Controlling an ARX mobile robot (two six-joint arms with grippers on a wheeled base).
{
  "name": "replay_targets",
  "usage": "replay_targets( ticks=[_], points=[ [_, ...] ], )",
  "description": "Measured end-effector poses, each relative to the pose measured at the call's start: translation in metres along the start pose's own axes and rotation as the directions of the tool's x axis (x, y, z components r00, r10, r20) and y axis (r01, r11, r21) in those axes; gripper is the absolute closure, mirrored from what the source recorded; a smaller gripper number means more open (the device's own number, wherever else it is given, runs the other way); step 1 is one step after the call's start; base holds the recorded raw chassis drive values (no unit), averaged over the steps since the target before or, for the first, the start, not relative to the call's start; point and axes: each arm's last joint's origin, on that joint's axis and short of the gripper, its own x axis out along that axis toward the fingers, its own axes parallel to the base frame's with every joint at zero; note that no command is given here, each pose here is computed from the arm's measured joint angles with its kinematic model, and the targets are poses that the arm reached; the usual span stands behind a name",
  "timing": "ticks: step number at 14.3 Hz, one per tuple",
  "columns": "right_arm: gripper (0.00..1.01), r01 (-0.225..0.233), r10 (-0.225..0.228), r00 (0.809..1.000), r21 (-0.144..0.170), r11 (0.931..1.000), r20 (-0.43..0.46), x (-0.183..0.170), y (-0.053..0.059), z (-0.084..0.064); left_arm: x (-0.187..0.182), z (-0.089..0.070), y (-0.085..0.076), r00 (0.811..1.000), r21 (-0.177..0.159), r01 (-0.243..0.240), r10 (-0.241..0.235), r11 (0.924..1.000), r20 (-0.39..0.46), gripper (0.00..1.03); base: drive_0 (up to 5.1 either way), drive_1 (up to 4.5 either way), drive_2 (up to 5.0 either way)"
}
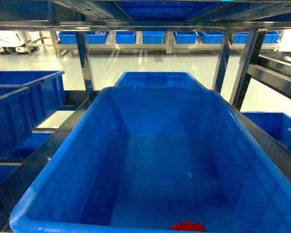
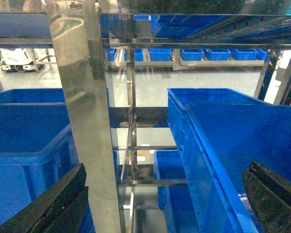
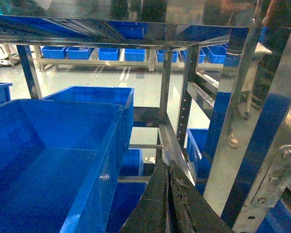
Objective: Pick red block from blue box to shelf
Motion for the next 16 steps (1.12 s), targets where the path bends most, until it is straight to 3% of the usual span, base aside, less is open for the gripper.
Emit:
replay_targets(
  ticks=[1, 4, 9, 16],
  points=[
    [0.99, 0.0, 0.0, 1.0, 0.0, 1.0, 0.0, 0.0, 0.0, 0.0, 0.0, 0.0, 0.0, 1.0, 0.0, 0.0, 0.0, 1.0, 0.0, 0.05, 0.0, 0.0, 0.0],
    [0.72, 0.0, 0.0, 1.0, 0.0, 1.0, 0.0, 0.0, 0.0, 0.0, 0.0, 0.0, 0.0, 1.0, 0.0, 0.0, 0.0, 1.0, 0.0, 0.05, 0.0, 0.0, 0.0],
    [0.04, 0.0, 0.0, 1.0, 0.0, 1.0, 0.0, 0.0, 0.0, 0.0, 0.0, 0.0, 0.0, 1.0, 0.0, 0.0, 0.0, 1.0, 0.0, 0.05, 0.0, 0.0, 0.0],
    [0.03, 0.0, 0.0, 1.0, 0.0, 1.0, 0.0, 0.0, 0.0, 0.0, 0.0, 0.0, 0.0, 1.0, 0.0, 0.0, 0.0, 1.0, 0.0, 0.05, 0.0, 0.0, 0.0]
  ],
)
